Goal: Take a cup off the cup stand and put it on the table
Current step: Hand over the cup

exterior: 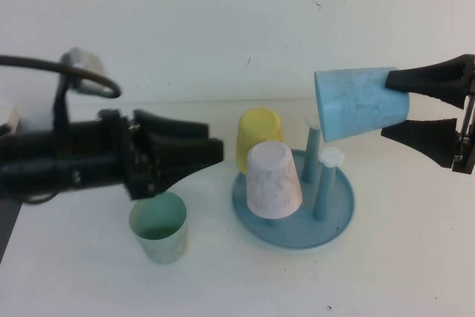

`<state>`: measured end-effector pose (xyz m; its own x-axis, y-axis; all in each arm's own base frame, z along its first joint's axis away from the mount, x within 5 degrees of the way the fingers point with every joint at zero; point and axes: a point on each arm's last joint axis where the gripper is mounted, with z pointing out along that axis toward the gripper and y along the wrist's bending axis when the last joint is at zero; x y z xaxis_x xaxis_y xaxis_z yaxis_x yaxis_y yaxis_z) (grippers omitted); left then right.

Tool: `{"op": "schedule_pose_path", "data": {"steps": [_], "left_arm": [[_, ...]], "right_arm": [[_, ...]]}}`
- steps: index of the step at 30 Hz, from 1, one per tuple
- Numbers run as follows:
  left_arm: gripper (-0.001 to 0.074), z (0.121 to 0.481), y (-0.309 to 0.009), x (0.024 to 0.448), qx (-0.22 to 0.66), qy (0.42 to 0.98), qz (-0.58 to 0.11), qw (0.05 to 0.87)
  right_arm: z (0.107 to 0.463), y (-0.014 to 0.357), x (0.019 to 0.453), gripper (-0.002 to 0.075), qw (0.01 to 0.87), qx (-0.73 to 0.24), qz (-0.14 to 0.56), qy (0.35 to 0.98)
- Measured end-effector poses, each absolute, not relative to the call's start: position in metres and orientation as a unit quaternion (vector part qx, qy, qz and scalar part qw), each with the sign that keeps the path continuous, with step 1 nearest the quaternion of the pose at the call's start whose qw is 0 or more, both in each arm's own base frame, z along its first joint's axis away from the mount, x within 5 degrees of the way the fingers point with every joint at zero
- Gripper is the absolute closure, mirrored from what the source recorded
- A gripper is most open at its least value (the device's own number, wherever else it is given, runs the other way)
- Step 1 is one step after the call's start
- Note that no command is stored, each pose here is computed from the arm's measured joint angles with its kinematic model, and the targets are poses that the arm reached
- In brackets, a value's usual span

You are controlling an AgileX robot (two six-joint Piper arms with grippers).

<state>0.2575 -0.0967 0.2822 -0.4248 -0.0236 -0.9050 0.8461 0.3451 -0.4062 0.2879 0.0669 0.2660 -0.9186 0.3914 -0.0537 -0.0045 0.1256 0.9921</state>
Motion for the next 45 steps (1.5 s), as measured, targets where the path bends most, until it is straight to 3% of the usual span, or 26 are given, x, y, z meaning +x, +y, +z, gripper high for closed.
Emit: {"op": "schedule_pose_path", "data": {"steps": [6, 15, 37, 45], "left_arm": [[0.0352, 0.300, -0.139, 0.294, 0.369, 0.645, -0.493, 0.453], [0.0351, 0.300, -0.184, 0.327, 0.394, 0.628, -0.512, 0.434], [0.0351, 0.296, -0.189, 0.333, 0.340, 0.649, -0.575, 0.363], [0.0351, 0.294, -0.217, 0.320, 0.358, 0.649, -0.573, 0.350]], "right_arm": [[0.267, 0.067, 0.288, 0.0191, 0.148, 0.138, 0.650, 0.732], [0.267, 0.067, 0.288, 0.0191, 0.147, 0.140, 0.651, 0.732], [0.267, 0.066, 0.289, 0.0191, 0.168, 0.121, 0.647, 0.734], [0.267, 0.066, 0.289, 0.0191, 0.178, 0.111, 0.645, 0.735]]}}
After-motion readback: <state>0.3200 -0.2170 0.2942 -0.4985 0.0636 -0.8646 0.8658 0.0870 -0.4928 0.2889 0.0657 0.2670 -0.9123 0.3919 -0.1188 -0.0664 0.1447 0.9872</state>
